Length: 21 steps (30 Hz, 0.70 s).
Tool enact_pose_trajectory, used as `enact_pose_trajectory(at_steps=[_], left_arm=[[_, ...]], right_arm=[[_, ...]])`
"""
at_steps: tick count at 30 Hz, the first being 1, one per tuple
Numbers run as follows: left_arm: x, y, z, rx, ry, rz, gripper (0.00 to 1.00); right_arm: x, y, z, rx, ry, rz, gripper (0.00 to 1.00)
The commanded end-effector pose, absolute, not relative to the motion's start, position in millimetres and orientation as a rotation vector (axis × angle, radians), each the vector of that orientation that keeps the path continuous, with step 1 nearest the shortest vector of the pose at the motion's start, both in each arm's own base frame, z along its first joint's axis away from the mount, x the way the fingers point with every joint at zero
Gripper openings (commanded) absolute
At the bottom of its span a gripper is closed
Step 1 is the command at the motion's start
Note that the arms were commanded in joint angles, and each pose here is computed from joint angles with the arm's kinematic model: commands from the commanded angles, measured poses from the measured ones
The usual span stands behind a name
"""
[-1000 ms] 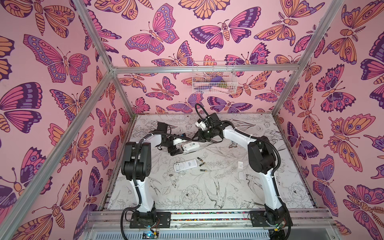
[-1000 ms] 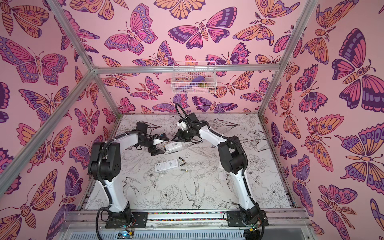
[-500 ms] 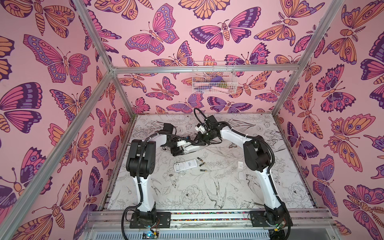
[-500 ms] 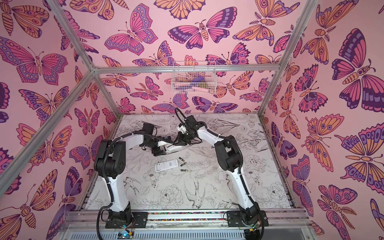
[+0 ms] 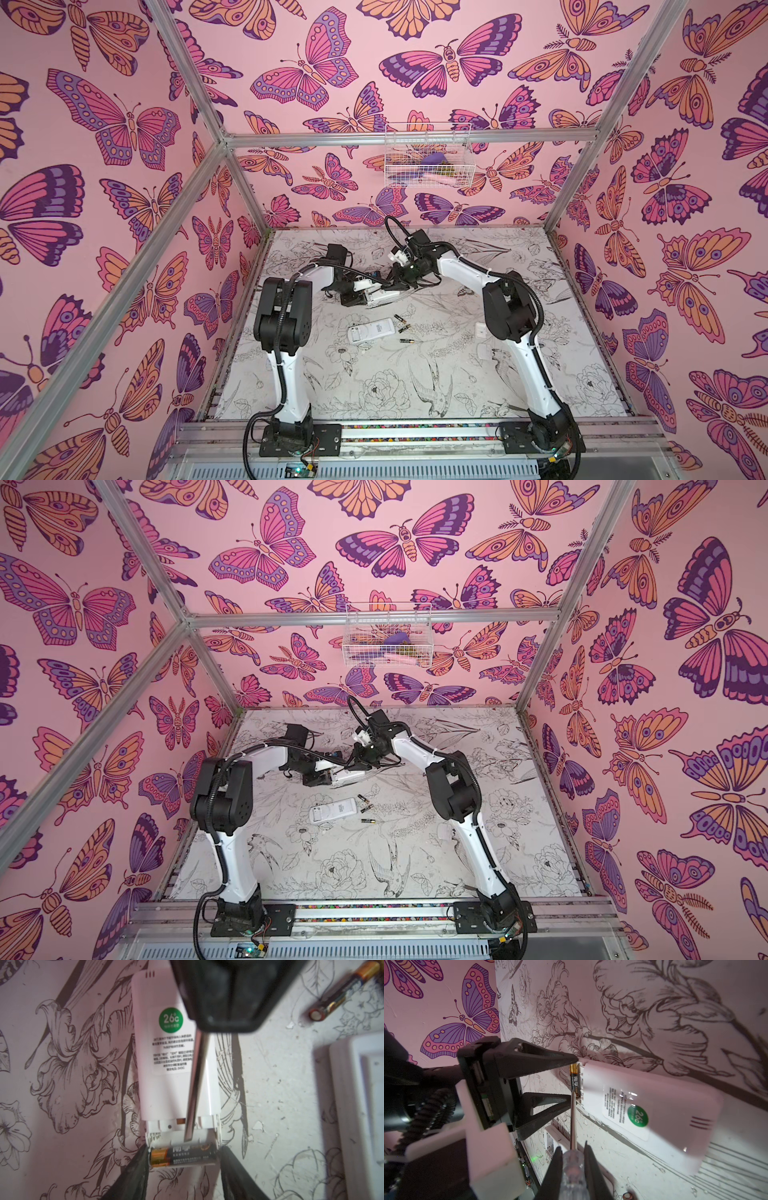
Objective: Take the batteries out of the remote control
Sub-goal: 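Insert the screwdriver tip at the remaining AAA battery's end with the right gripper, then lever the AAA battery out with the screwdriver tip using the right gripper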
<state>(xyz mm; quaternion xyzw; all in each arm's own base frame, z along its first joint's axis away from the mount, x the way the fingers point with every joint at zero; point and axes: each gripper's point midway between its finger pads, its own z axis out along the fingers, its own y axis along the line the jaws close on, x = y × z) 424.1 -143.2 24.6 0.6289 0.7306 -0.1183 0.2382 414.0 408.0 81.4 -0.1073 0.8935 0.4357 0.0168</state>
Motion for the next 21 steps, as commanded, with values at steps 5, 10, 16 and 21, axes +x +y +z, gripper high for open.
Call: enact_pose_trajectory(at_steps=[5, 10, 16, 21], left_arm=[[411.6, -142.4, 9.3, 1.761, 2.051, -0.382, 0.51], [414.0, -142.5, 8.0, 1.761, 2.060, -0.375, 0.51], [414.7, -140.3, 6.9, 1.778, 2.052, -0.361, 0.51], [410.2, -139.5, 6.6, 1.789, 2.046, -0.368, 0.51]], right_arm=[[405.8, 415.2, 60.0, -0.368, 2.864, 1.266, 0.00], [402.3, 412.0, 53.8, -0.397, 2.890, 1.203, 0.00], [398.0, 423.0, 51.1, -0.372, 2.867, 1.388, 0.00], [411.3, 417.2, 53.0, -0.251, 2.812, 1.551, 0.00]])
